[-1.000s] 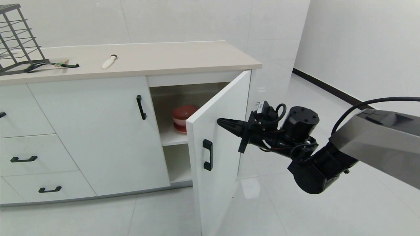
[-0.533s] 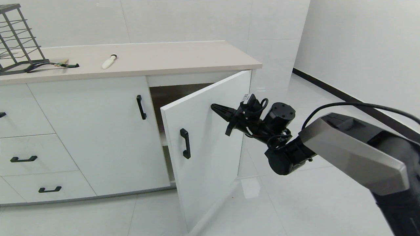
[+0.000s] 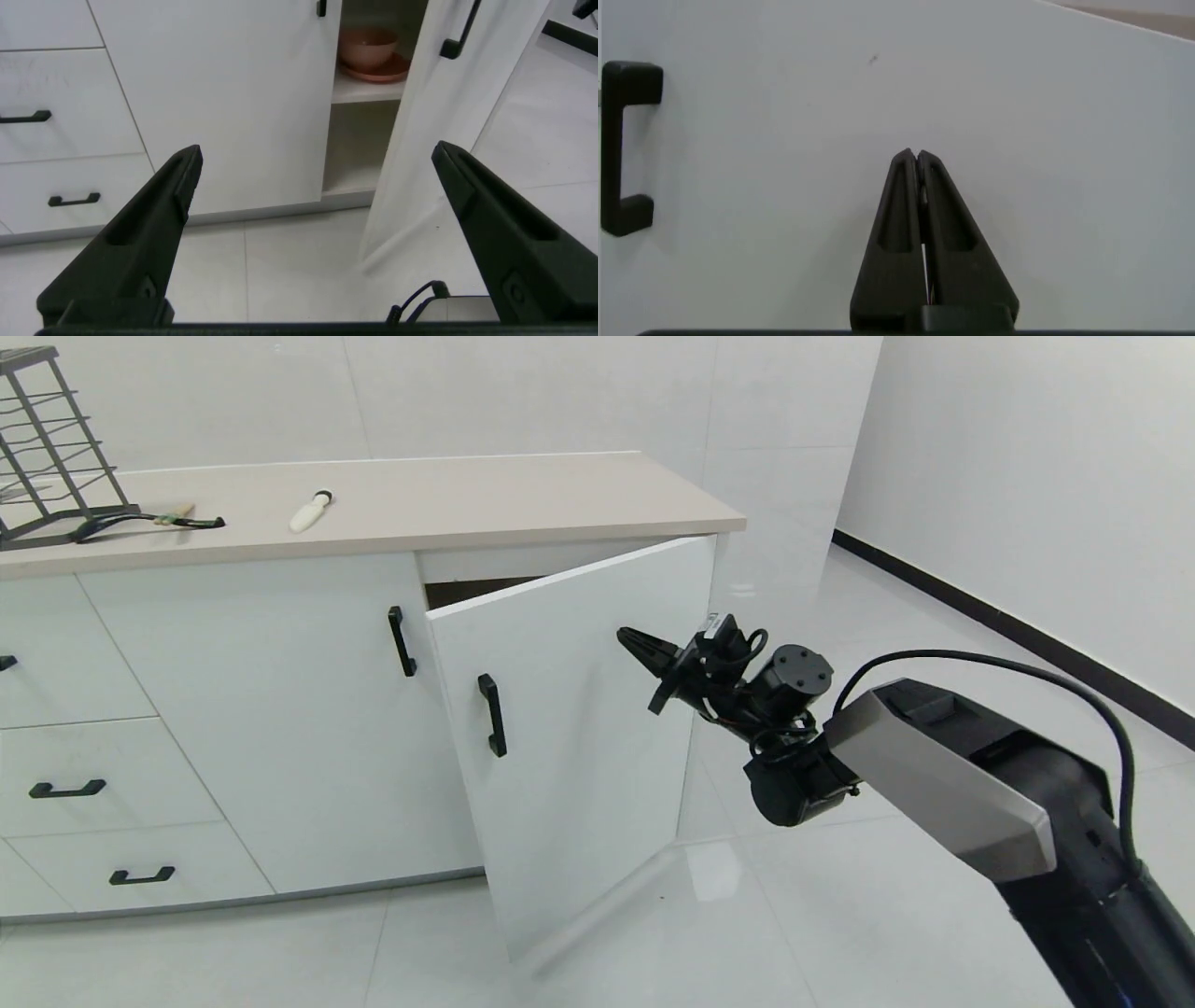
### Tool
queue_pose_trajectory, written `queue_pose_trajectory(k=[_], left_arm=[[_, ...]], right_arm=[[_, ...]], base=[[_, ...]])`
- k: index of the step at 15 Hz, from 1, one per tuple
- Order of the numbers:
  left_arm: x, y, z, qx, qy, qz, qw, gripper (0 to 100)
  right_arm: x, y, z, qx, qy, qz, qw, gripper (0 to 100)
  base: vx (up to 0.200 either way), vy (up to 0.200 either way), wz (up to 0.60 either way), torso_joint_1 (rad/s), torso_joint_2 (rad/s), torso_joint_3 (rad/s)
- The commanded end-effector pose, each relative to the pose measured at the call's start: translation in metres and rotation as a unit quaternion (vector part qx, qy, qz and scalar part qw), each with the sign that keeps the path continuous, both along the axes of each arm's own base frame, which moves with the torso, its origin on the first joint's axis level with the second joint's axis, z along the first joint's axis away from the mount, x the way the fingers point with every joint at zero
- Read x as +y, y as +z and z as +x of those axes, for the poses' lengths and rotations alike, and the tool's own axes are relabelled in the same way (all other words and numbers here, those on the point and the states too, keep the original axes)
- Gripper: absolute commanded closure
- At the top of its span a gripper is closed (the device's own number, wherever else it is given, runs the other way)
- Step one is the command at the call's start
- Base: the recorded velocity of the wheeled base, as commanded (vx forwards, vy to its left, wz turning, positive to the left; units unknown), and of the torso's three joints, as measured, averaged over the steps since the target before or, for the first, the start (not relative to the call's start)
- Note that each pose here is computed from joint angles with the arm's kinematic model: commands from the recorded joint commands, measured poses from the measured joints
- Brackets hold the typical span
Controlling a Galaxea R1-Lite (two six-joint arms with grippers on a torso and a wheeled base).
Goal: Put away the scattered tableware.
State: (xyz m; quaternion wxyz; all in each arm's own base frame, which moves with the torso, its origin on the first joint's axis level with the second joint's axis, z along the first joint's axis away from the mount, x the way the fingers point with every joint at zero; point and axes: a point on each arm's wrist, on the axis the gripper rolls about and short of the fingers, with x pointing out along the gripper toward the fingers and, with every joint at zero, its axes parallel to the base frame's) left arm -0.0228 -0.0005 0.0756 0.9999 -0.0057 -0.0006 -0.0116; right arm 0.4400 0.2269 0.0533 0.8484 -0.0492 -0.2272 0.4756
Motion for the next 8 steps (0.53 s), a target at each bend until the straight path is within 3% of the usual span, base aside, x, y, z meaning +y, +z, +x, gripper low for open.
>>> queue_pose_trajectory(k=[1,3,4,5,8], left_arm=[[0.000,0.000,0.000,0.000,0.000,0.000,1.0000,0],[0.000,0.000,0.000,-0.001,0.000,0.000,1.0000,0],[0.000,0.000,0.000,0.000,0.000,0.000,1.0000,0],[0.000,0.000,0.000,0.000,0.000,0.000,1.0000,0],[0.000,0.000,0.000,0.000,0.000,0.000,1.0000,0]], right_arm=[[-0.008,0.025,-0.025,0.024,0.006,-0.006,1.000,100],[-0.004,0.042,-0.062,0.047,0.029,-0.020,0.998,100],[-0.006,0.058,-0.130,0.090,0.068,-0.050,0.992,100],[-0.014,0.069,-0.172,0.107,0.092,-0.065,0.988,100],[-0.069,0.112,-0.265,0.092,0.103,-0.049,0.989,100]], base=[[0.000,0.000,0.00,0.000,0.00,0.000],[0.000,0.000,0.00,0.000,0.00,0.000],[0.000,0.000,0.00,0.000,0.00,0.000],[0.000,0.000,0.00,0.000,0.00,0.000],[0.000,0.000,0.00,0.000,0.00,0.000]])
